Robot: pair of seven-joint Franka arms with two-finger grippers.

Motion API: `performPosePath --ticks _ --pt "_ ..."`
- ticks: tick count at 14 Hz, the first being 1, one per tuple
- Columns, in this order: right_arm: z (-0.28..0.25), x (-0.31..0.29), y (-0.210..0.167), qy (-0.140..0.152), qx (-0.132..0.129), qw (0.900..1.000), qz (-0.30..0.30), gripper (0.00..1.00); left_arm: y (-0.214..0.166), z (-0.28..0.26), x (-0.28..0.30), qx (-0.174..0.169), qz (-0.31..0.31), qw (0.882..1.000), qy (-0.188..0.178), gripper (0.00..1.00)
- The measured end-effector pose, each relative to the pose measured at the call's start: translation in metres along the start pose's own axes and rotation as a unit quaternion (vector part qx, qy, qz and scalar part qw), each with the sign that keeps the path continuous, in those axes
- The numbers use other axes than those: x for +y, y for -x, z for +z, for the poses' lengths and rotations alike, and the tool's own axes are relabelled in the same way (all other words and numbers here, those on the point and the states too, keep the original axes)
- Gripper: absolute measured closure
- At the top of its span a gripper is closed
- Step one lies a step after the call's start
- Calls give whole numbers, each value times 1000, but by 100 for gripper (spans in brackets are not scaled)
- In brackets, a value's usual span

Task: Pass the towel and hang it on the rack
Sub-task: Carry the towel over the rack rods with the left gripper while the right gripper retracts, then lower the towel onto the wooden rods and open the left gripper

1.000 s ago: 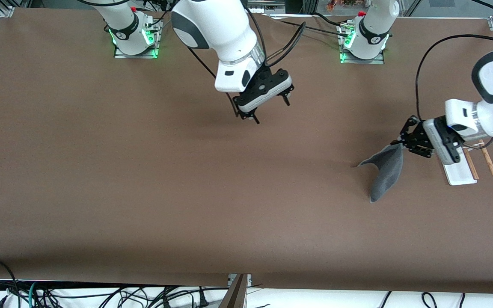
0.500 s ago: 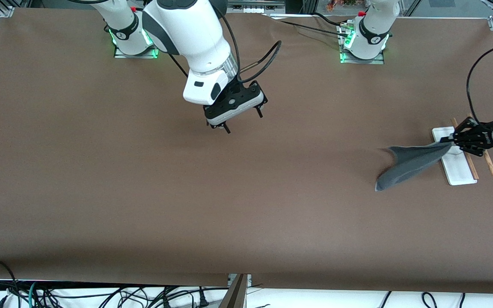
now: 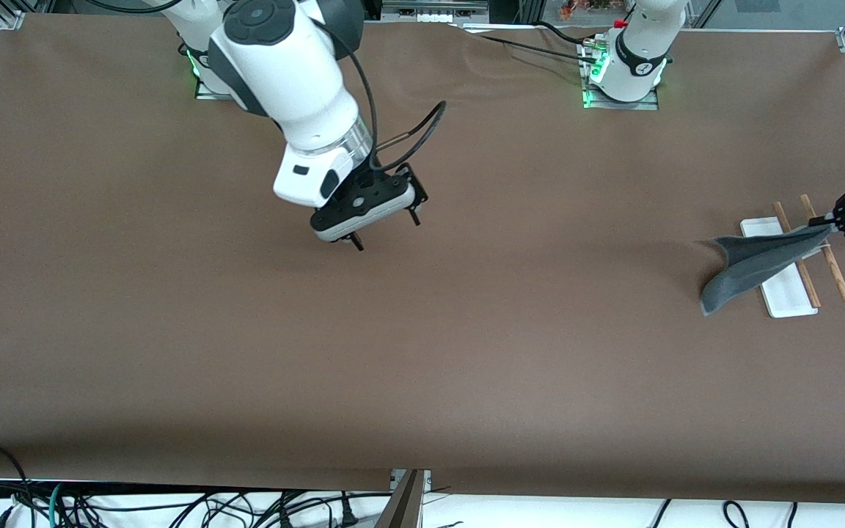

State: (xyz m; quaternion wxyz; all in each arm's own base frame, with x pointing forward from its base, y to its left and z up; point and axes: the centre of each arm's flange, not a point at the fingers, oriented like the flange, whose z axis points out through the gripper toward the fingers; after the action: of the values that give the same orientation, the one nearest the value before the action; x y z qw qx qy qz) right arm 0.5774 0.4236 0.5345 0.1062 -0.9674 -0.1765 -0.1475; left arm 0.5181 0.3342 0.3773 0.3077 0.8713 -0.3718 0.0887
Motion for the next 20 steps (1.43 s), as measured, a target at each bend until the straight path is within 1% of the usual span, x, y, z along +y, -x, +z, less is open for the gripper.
performPosePath --ticks 1,5,7,11,12,14,16,18,20 --pt "1 11 -3 3 0 1000 -1 0 3 -10 2 -1 5 1000 -2 98" --pt "4 48 -10 13 -7 1000 0 0 -23 -35 11 -7 31 999 -10 98" --pt "2 72 -14 19 -6 1000 16 0 -26 -41 13 -8 33 999 -11 98" --pt "-12 156 -26 40 4 997 70 0 -19 -49 11 -5 32 999 0 98" --pt "-18 179 -26 49 1 995 85 0 -13 -54 7 -3 35 999 1 98" --pt "-36 225 -19 71 -17 991 116 0 8 -61 -4 5 53 999 -2 98" --pt "-61 270 -6 105 -42 982 150 0 42 -61 -21 15 66 998 -1 98" --pt "-87 315 10 140 -61 972 182 0 80 -55 -41 25 70 997 1 98" --pt "-108 350 26 161 -85 966 183 0 112 -46 -60 22 65 998 -4 98"
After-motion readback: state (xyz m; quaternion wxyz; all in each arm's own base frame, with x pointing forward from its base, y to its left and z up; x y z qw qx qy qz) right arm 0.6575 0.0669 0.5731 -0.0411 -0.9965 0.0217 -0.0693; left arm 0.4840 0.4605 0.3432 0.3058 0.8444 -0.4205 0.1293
